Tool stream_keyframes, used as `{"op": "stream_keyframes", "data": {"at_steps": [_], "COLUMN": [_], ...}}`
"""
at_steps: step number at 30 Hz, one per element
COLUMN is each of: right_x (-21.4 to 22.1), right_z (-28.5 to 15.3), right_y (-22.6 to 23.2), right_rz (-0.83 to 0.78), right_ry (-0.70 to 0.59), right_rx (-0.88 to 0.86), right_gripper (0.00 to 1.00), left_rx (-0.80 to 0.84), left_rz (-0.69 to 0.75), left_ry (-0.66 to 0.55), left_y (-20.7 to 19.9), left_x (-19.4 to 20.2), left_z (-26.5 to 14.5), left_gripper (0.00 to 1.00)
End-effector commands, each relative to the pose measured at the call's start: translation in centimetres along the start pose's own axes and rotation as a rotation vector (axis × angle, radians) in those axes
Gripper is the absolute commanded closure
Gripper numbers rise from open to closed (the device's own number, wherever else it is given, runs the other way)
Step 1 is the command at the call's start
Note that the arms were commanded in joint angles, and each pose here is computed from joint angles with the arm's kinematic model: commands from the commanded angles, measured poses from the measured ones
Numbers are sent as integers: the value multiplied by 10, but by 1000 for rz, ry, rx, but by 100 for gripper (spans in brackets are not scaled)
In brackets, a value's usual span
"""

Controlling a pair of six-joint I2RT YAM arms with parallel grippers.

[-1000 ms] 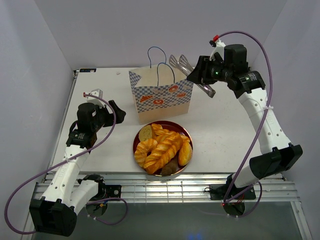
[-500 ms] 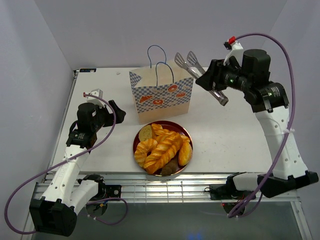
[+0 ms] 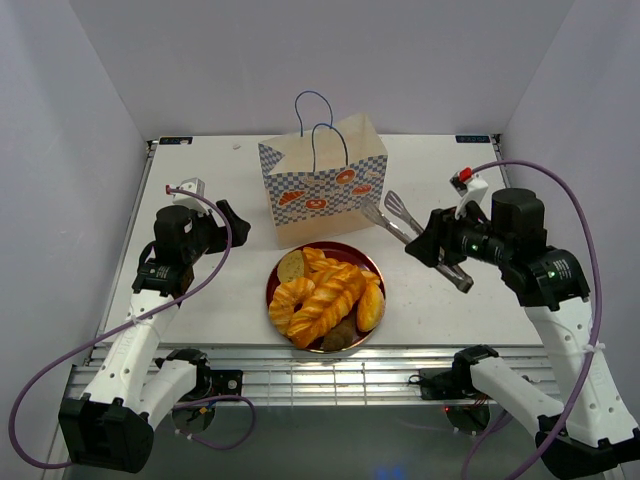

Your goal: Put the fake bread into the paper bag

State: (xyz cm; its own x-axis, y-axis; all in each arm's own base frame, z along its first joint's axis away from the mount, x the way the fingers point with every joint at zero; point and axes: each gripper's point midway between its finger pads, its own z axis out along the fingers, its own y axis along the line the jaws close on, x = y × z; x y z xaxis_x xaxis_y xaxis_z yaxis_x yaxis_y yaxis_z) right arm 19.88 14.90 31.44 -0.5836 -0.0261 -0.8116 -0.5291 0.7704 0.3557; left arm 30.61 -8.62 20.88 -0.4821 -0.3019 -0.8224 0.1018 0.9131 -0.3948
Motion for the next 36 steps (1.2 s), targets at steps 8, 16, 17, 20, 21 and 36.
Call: {"op": "stream_keyframes", "data": {"at_steps": [8, 16, 17, 20, 21, 36], "right_x": [84, 130, 134, 141, 144, 171], "right_z": [2, 3, 4, 3, 4, -14], "right_y": [-2, -5, -5, -2, -3, 19], "right_rz": [32, 78, 83, 87, 91, 100], "right_ry": [129, 211, 218, 238, 247, 314], "right_rx": [-67, -86, -91, -110, -108, -207], "right_gripper": [41, 41, 41, 41, 42, 44], "left_rx": [10, 14, 14, 19, 18, 27], "left_rz": [15, 14, 13, 11, 11, 10], "left_ry": [-49, -44, -39, -34, -36, -31], "left_y": [-5, -6, -6, -7, -6, -8], "left_x": [-15, -15, -13, -13, -13, -12], "left_z": [-5, -4, -4, -3, -3, -3], "left_gripper": [4, 4, 4, 4, 4, 5]}}
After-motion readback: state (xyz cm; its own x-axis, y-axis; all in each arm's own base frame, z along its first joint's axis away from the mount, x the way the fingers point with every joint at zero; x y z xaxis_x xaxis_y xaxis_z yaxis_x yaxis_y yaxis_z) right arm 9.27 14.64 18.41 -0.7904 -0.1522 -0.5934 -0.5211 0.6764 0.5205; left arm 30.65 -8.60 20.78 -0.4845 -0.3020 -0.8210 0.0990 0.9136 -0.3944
